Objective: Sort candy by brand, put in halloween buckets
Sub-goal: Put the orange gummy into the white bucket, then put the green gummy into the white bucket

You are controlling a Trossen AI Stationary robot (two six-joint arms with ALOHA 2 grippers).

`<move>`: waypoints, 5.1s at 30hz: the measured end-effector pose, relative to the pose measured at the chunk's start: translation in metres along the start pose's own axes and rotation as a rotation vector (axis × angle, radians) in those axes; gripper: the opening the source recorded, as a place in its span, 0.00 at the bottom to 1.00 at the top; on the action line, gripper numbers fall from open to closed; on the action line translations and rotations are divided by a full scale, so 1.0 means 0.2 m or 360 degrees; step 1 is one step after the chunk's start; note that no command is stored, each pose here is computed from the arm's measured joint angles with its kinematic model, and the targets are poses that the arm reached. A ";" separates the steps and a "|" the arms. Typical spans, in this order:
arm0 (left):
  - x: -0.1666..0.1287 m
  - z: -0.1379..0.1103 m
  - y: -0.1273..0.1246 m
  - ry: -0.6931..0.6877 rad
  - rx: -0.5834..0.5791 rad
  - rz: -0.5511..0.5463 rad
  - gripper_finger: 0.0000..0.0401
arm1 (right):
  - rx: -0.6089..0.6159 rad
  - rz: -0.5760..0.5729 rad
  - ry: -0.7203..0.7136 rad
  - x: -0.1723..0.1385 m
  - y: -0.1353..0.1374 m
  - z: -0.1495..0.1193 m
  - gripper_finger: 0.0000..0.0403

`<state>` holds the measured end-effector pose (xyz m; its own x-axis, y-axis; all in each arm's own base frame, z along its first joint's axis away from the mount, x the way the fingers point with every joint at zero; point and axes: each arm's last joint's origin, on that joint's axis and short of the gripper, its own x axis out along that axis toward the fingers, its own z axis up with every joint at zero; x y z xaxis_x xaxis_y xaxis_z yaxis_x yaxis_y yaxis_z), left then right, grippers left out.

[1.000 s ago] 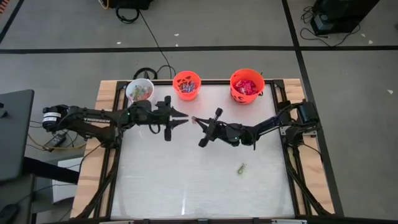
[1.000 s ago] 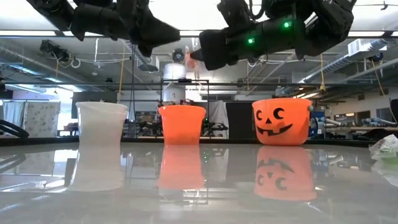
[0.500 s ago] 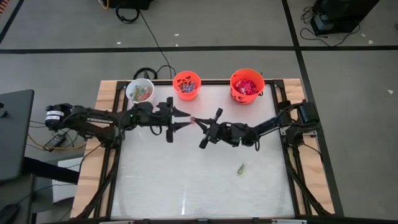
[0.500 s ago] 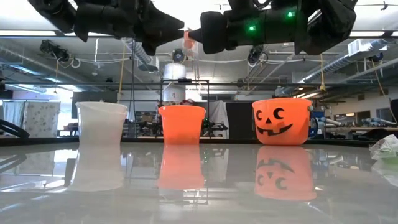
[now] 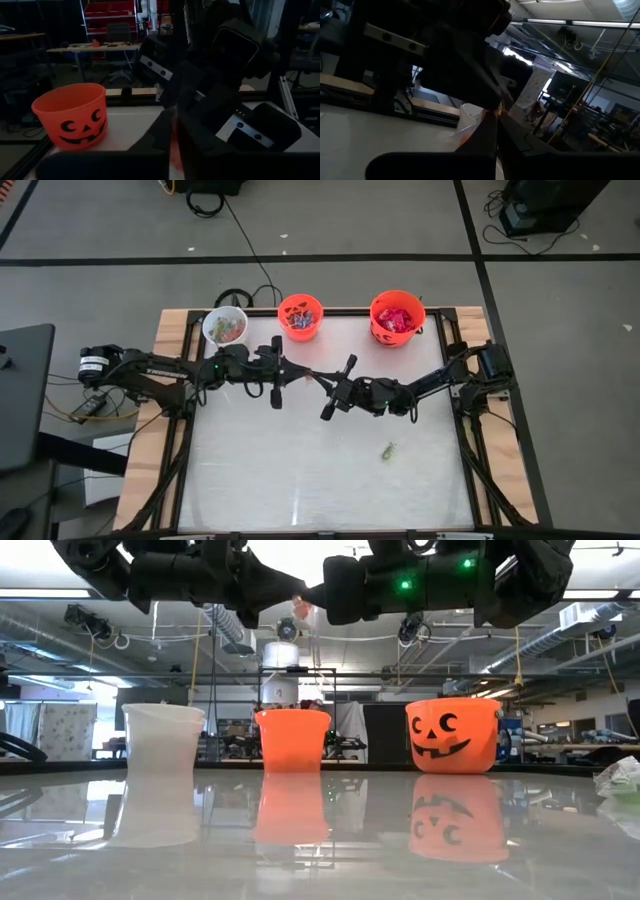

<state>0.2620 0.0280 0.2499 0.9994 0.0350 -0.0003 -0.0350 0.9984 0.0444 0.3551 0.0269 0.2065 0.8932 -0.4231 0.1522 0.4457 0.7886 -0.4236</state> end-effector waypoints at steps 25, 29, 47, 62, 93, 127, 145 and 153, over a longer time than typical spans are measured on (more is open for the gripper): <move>-0.44 -0.03 0.31 0.0319 -0.0010 0.1484 0.01 | 0.0831 0.0090 0.0528 0.00 0.04 -0.18 0.30; -0.57 -0.08 0.33 0.0180 -0.0069 0.1622 0.01 | 0.0870 0.0107 0.0540 0.00 0.03 -0.19 0.29; -0.79 -0.29 0.47 0.0445 -0.0394 0.2129 0.13 | 0.1012 0.0220 0.0578 0.04 -0.03 -0.24 0.35; -0.69 -0.11 0.43 0.0567 -0.0330 0.1272 0.35 | 0.0835 0.0227 0.1201 -0.12 -0.11 -0.21 0.40; -0.51 0.05 0.13 0.0297 -0.0233 0.0176 0.35 | 0.0194 0.0981 0.2229 -0.83 0.26 -0.12 0.35; -0.23 -0.08 0.16 0.0307 0.0032 0.0078 0.35 | 0.0635 0.0491 0.0463 -0.02 -0.08 -0.05 0.00; -0.01 -0.19 -0.07 0.0133 0.0720 0.0011 0.36 | 0.1024 0.0396 0.0526 0.03 -0.18 -0.10 0.01; 0.01 -0.17 -0.08 -0.0010 0.0738 0.0154 0.35 | 0.1029 0.0399 0.0522 0.03 -0.18 -0.09 0.01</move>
<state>0.2650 0.0139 0.2151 0.9916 0.1254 0.0319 -0.1251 0.8653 0.4853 0.3436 -0.0121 0.2056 0.9539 -0.2283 -0.1951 0.2682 0.9399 0.2114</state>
